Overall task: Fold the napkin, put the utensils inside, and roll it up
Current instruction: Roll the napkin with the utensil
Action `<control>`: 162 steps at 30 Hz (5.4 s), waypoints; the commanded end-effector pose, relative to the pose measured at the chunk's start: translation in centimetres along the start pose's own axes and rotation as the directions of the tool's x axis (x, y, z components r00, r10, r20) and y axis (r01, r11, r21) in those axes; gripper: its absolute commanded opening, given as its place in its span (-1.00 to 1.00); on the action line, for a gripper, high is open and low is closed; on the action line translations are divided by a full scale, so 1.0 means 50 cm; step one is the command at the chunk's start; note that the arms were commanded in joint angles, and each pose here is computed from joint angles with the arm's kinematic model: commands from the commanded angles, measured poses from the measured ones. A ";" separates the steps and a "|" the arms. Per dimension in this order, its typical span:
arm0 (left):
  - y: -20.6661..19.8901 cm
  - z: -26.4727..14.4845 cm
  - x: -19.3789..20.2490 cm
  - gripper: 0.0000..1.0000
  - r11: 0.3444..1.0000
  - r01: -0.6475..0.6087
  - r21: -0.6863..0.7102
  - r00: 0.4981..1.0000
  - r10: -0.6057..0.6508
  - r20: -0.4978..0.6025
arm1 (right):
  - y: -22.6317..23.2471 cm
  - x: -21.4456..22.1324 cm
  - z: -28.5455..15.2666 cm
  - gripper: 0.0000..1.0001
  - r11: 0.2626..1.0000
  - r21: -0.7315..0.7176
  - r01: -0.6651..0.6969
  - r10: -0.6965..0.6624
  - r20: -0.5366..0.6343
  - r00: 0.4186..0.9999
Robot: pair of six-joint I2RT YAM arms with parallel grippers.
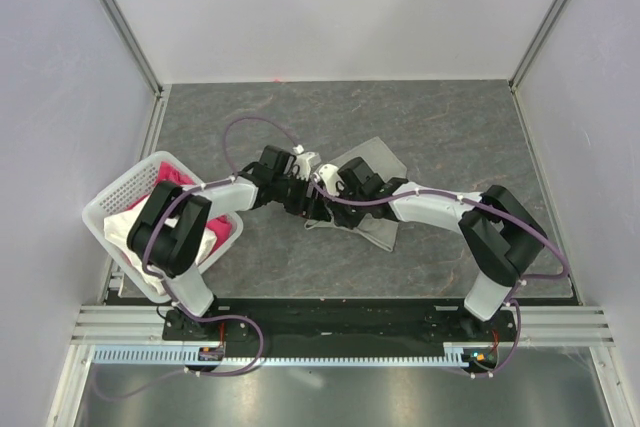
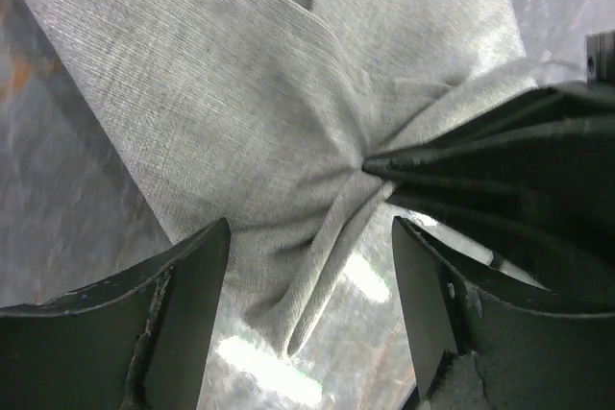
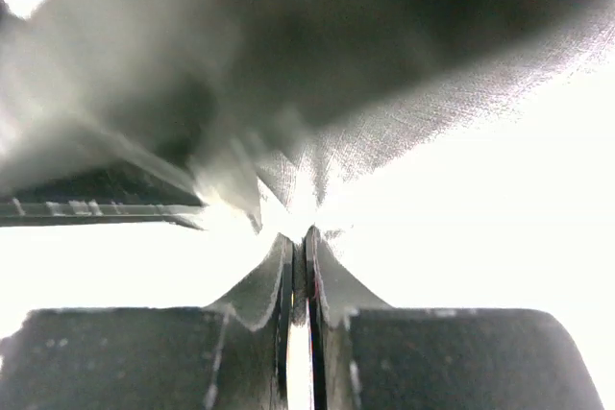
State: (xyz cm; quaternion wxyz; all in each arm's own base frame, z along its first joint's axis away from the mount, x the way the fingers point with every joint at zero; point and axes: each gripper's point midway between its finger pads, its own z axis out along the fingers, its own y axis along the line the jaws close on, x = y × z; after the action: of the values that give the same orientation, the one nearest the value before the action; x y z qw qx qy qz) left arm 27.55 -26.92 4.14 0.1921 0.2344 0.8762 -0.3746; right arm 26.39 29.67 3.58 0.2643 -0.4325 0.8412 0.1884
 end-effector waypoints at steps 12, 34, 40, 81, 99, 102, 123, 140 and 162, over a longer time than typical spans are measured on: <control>0.007 -0.102 -0.133 0.59 0.995 0.098 0.004 0.944 -0.094 0.317 | 0.023 0.089 0.002 -1.00 0.988 -0.095 -0.118 0.102 -0.166 0.981; -0.060 -0.112 -0.018 0.58 0.985 -0.019 0.174 0.922 -0.050 0.384 | 0.084 0.057 -0.024 -1.00 0.756 -0.502 -0.420 0.328 -0.264 0.907; -0.076 -0.107 0.021 0.62 0.980 -0.022 0.200 0.934 -0.051 0.353 | 0.084 0.059 -0.019 -1.00 0.692 -0.524 -0.496 0.368 -0.335 0.867; -0.023 -0.023 0.018 0.14 1.000 -0.003 -0.031 0.934 0.014 0.357 | 0.039 0.083 0.012 -1.00 0.591 -0.529 -0.609 0.450 -0.410 0.793; -0.035 -0.011 0.022 -0.66 1.000 -0.008 0.018 0.948 0.002 0.319 | 0.025 0.076 0.008 -0.95 0.620 -0.500 -0.604 0.457 -0.395 0.797; -0.041 -0.008 0.026 -0.84 1.000 0.006 0.027 0.963 -0.013 0.267 | 0.010 0.061 -0.003 -0.71 0.670 -0.463 -0.581 0.457 -0.360 0.814; -0.047 -0.016 0.050 -0.96 0.968 0.250 0.020 0.968 -0.250 -0.019 | 0.002 -0.049 -0.110 0.38 0.999 0.008 -0.053 0.051 0.124 0.991; -0.040 -0.024 0.051 -0.96 0.943 0.329 0.038 0.942 -0.325 -0.084 | 0.055 0.001 -0.034 0.39 0.988 0.076 0.136 -0.138 0.013 0.990; -0.011 -0.064 0.018 -0.08 0.939 0.345 0.012 0.938 -0.345 0.024 | 0.079 0.090 0.025 -0.52 0.996 -0.057 0.072 -0.083 -0.222 0.971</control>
State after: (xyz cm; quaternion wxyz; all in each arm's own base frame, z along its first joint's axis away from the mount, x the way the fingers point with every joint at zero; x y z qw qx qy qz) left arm 24.71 -25.20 4.06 0.0904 0.0859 0.9038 -0.4094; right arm 24.00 30.50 2.25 0.2428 -0.4897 0.8281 0.1245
